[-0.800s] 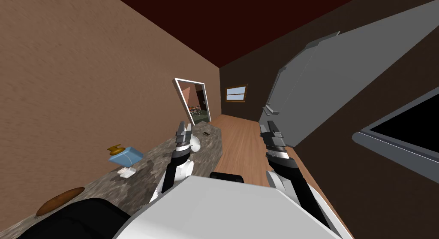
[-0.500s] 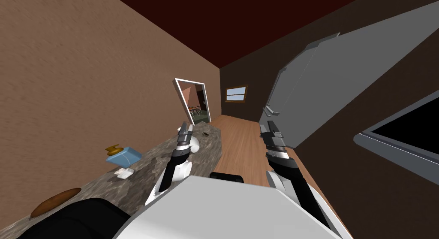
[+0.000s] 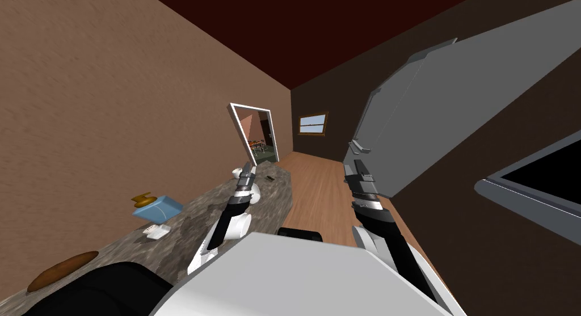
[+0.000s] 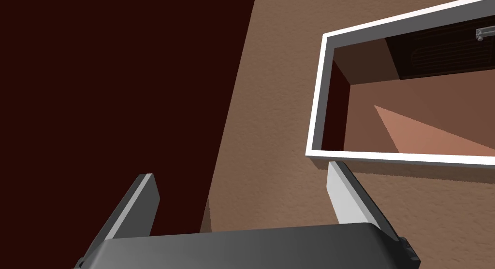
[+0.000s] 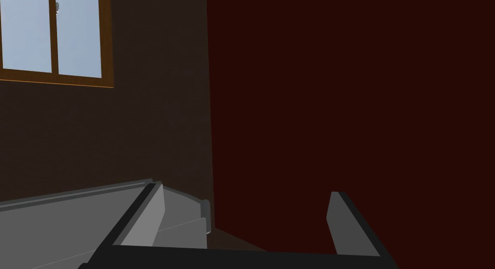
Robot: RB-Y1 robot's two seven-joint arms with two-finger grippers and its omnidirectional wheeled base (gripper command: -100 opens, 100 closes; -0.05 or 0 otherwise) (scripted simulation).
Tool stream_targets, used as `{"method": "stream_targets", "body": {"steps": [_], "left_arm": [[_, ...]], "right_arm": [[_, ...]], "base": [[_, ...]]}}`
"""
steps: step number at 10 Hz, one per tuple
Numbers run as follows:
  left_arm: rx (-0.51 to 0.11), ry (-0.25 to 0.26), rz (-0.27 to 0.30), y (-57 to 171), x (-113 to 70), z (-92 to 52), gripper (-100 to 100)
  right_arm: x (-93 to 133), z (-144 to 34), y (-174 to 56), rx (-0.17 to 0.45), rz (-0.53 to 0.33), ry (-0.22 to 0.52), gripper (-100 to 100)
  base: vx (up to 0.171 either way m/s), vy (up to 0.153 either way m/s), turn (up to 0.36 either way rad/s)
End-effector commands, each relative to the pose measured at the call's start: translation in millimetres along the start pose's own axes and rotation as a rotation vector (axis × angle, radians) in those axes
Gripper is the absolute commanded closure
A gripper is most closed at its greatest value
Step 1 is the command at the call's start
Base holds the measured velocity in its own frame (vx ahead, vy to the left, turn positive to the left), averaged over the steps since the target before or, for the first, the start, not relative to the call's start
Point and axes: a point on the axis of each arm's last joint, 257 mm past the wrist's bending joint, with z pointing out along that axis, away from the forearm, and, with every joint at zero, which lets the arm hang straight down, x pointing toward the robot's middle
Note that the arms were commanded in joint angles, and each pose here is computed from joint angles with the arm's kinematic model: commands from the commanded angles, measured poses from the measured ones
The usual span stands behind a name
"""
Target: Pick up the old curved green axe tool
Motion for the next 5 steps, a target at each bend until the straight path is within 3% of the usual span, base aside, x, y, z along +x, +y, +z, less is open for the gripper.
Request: {"method": "stream_targets", "body": {"steps": [1,4,5], "left_arm": [[-0.051,0.012,0.017,13,-2.4,-1.1,-100],[-0.110,0.024,0.031,29,-3.6,-2.8,-100],[-0.155,0.031,0.045,41,-6.0,-4.8,-100]], "right_arm": [[0,0.0,0,0.000,0.000,0.000,0],[0,0.0,0,0.000,0.000,0.000,0],[0,0.0,0,0.000,0.000,0.000,0]], "base": [[0.041,-0.058,0.017],[0.046,-0.058,0.017],[0.042,-0.064,0.023]]}}
